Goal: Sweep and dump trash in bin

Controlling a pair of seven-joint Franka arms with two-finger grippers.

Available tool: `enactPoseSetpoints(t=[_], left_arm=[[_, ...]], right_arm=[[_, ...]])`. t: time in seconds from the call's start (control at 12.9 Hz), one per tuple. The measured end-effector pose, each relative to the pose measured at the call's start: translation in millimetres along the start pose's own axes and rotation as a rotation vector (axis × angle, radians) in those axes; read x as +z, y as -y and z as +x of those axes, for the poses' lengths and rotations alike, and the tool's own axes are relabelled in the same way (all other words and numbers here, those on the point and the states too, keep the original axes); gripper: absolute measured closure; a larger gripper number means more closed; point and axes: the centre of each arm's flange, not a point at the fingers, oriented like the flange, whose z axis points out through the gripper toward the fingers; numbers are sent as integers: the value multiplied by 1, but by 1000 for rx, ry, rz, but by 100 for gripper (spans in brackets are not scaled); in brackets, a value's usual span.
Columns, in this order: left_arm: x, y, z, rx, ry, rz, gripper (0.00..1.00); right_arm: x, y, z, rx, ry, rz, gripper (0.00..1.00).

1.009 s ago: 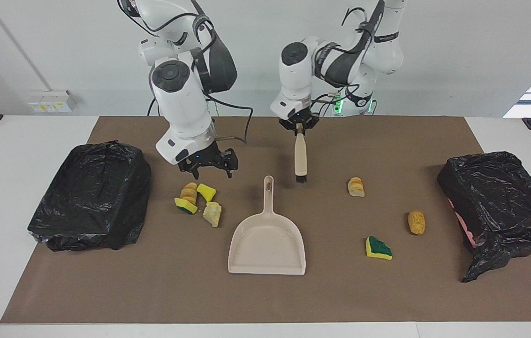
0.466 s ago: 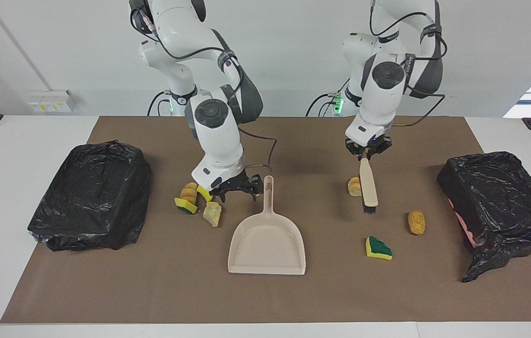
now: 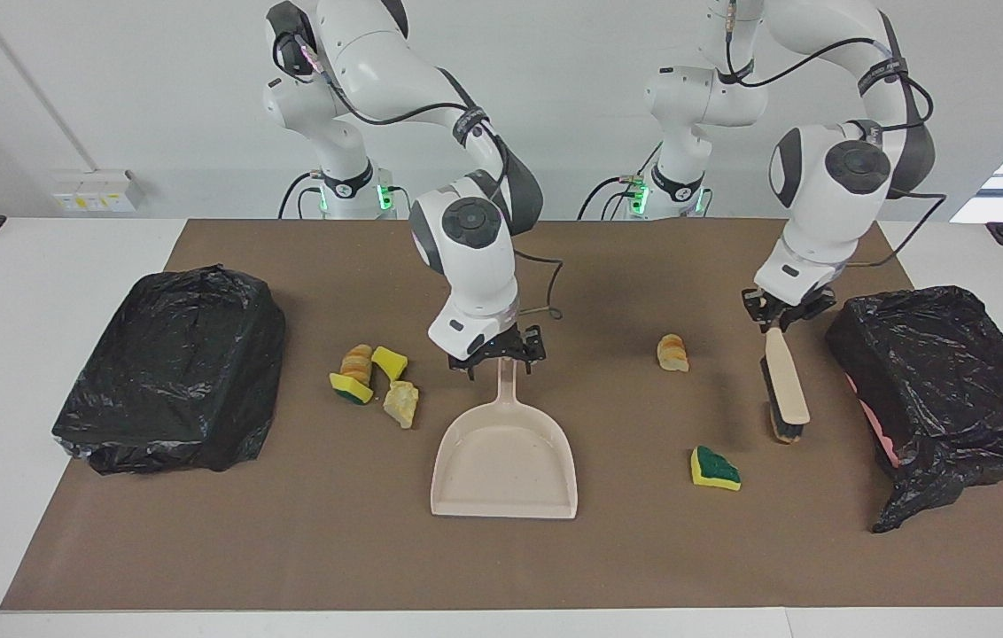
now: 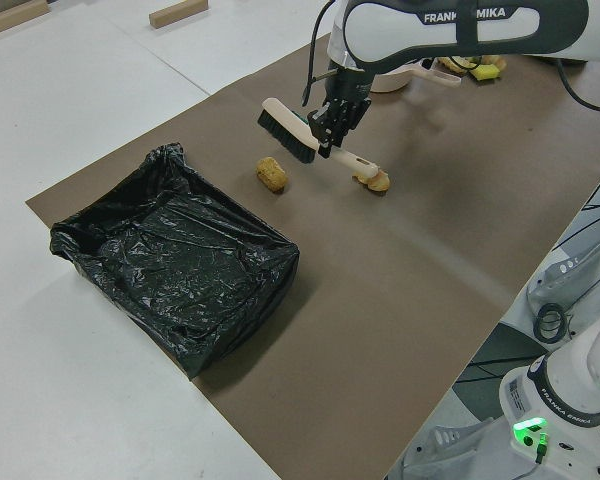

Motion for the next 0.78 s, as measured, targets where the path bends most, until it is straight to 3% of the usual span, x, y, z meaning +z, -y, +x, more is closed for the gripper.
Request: enactPoseSetpoints(t=[0.23,0.47,0.78], left_arm=[[28,55,0,48,3,3,74],[58,66,-1,75,51,-5,74],[75,46,-12,168,132,-29,74]], right_arm=[[18,3,-10,-9,29,-14,0],[24,3,-14,-12,41,-20,6],[24,6,-16,34,42,-20,61]])
